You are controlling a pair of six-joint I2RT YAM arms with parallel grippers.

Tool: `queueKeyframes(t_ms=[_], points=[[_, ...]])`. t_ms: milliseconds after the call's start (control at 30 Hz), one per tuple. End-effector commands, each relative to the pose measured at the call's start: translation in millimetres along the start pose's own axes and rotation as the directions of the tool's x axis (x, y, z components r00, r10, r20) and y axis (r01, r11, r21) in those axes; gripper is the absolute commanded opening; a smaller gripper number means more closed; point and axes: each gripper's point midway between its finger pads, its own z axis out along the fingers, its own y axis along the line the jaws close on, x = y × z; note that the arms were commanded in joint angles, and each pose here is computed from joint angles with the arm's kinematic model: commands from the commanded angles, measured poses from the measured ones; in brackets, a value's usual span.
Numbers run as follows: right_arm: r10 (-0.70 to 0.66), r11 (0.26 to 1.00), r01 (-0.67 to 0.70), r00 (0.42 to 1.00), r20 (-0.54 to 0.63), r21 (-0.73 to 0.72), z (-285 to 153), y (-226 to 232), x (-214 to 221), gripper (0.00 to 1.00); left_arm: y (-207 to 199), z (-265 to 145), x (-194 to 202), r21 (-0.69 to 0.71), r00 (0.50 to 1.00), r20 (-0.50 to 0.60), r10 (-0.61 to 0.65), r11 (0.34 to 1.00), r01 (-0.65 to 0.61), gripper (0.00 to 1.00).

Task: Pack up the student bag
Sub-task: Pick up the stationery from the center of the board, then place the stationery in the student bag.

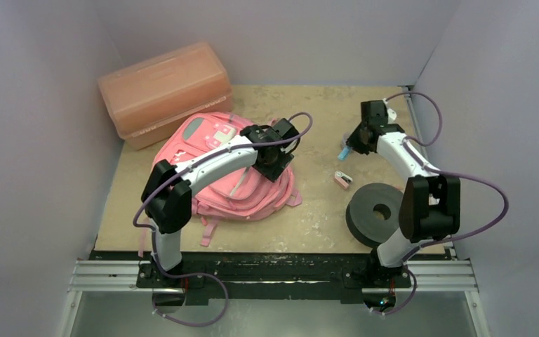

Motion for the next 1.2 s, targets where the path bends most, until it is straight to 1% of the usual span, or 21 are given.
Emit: queueKeyframes(t_ms=[0,67,167,267,400,433,533,633,700,767,833,867,933,967,1033,1100,1133,1167], points=[[-0.147,0.988,0.150,0.987,0.064,-0.045,-35.8,19.0,17.1,0.00,19.9,1.6,-12.8,-0.129,0.999,0.015,0.037,0.991,-0.035,0.60],[-0.145,0.984,0.152,0.987,0.069,-0.098,-42.4,25.6,23.2,0.00,27.4,0.6,-12.7,-0.177,0.999,0.018,0.047,0.983,-0.043,0.55],[-0.149,0.973,0.158,0.987,0.064,-0.168,-52.5,34.3,29.0,0.00,41.2,-5.7,-14.5,-0.242,0.998,0.039,0.054,0.969,-0.043,0.43],[-0.175,0.951,0.183,0.983,0.055,-0.248,-65.6,47.1,34.8,0.00,46.3,-17.3,-17.6,-0.251,0.996,0.071,0.055,0.967,-0.036,0.33],[-0.205,0.911,0.208,0.978,0.045,-0.356,-82.8,63.5,47.0,0.00,54.2,-32.6,-20.5,-0.269,0.992,0.118,0.050,0.963,-0.017,0.17],[-0.209,0.897,0.207,0.977,0.037,-0.391,-89.1,68.6,51.5,0.00,56.7,-35.2,-20.6,-0.278,0.991,0.127,0.053,0.960,-0.016,0.15],[-0.214,0.865,0.206,0.976,0.034,-0.457,-99.4,80.5,61.3,0.00,58.2,-42.8,-22.5,-0.273,0.988,0.147,0.049,0.962,-0.008,0.13],[-0.219,0.856,0.203,0.975,0.021,-0.476,-102.0,86.4,68.7,0.00,56.3,-49.6,-22.6,-0.248,0.984,0.170,0.043,0.969,0.000,0.13],[-0.227,0.848,0.203,0.974,0.012,-0.489,-105.0,92.0,72.4,0.00,57.3,-50.6,-21.6,-0.252,0.984,0.169,0.049,0.968,-0.005,0.21],[-0.237,0.837,0.207,0.972,0.005,-0.506,-107.5,98.2,76.9,0.00,55.6,-54.7,-22.8,-0.235,0.984,0.175,0.041,0.972,0.001,0.33],[-0.245,0.829,0.211,0.969,0.002,-0.518,-109.3,104.3,81.0,0.00,53.3,-56.7,-23.1,-0.217,0.982,0.184,0.039,0.976,0.002,0.42],[-0.248,0.828,0.211,0.969,-0.003,-0.519,-109.8,106.8,83.3,0.00,53.6,-55.0,-22.2,-0.220,0.982,0.183,0.042,0.975,-0.001,0.45],[-0.254,0.821,0.211,0.967,-0.008,-0.531,-113.2,113.9,88.0,0.00,55.1,-52.5,-21.1,-0.230,0.984,0.173,0.051,0.973,-0.010,0.46],[-0.258,0.815,0.213,0.966,-0.010,-0.539,-114.4,117.4,90.6,0.00,54.7,-52.5,-21.5,-0.228,0.984,0.170,0.051,0.974,-0.011,0.45],[-0.269,0.804,0.215,0.963,-0.017,-0.555,-116.6,125.0,97.0,0.00,54.3,-53.5,-21.0,-0.225,0.985,0.168,0.048,0.974,-0.009,0.36],[-0.274,0.789,0.202,0.961,-0.038,-0.581,-122.3,134.7,105.4,0.00,59.4,-52.6,-20.2,-0.255,0.985,0.166,0.056,0.967,-0.012,0.32],[-0.275,0.779,0.192,0.960,-0.051,-0.597,-125.7,139.8,110.3,0.00,61.3,-50.6,-19.4,-0.269,0.985,0.160,0.061,0.963,-0.016,0.19],[-0.272,0.766,0.175,0.960,-0.065,-0.619,-129.7,146.1,115.0,0.00,61.8,-49.2,-18.7,-0.277,0.986,0.152,0.064,0.961,-0.020,0.10]])
